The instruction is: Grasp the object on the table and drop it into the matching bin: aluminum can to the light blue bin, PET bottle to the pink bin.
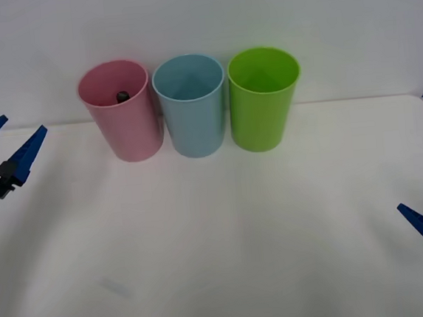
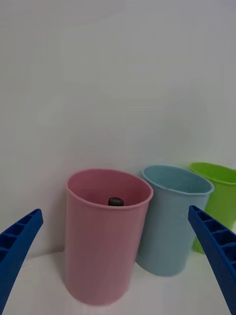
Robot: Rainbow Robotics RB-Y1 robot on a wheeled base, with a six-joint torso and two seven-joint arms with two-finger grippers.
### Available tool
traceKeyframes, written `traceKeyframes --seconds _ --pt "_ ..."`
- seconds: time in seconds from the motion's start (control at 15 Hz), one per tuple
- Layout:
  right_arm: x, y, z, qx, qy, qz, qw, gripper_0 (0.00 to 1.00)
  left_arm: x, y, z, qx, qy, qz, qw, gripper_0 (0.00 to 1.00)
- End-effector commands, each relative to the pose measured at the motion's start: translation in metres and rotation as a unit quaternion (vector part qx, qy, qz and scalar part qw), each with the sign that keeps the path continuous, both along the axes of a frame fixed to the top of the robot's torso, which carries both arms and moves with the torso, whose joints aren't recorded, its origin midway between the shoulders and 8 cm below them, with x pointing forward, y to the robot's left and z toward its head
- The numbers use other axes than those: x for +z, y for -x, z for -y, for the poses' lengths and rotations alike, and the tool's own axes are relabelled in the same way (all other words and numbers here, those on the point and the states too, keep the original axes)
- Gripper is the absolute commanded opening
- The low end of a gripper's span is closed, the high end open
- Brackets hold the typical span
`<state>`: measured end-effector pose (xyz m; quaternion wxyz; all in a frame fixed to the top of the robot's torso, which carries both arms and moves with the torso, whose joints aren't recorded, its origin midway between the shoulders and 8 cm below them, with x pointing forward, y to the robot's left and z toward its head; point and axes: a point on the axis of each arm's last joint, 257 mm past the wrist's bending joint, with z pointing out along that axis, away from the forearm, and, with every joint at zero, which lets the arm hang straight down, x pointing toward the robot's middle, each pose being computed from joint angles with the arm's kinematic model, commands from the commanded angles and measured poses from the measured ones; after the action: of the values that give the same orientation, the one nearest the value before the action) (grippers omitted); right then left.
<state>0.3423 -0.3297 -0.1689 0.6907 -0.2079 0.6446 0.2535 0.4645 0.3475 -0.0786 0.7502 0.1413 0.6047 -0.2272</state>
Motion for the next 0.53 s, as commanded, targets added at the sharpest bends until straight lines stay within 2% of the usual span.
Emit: traceKeyframes --seconds 0.07,0.27,0.4,0.53 --pt "0.0 0.0 0.0 0.0 0.0 0.0 1.0 1.0 -0.021 0.031 -0.017 -0.009 -0.03 -0.02 0.9993 1.0" --pt "0.0 0.0 0.0 0.0 0.0 0.0 1.0 1.0 -0.041 0.064 -0.027 -0.026 -0.064 -0.041 0.9968 1.0" --pt "0.0 0.0 0.0 0.0 0.0 0.0 1.0 1.0 -0.058 0.09 -0.036 -0.035 -0.102 -0.057 0.9925 1.0" --pt "0.0 0.0 0.0 0.0 0.0 0.0 1.0 1.0 -0.071 0.115 -0.042 -0.046 -0.12 -0.073 0.989 1.0"
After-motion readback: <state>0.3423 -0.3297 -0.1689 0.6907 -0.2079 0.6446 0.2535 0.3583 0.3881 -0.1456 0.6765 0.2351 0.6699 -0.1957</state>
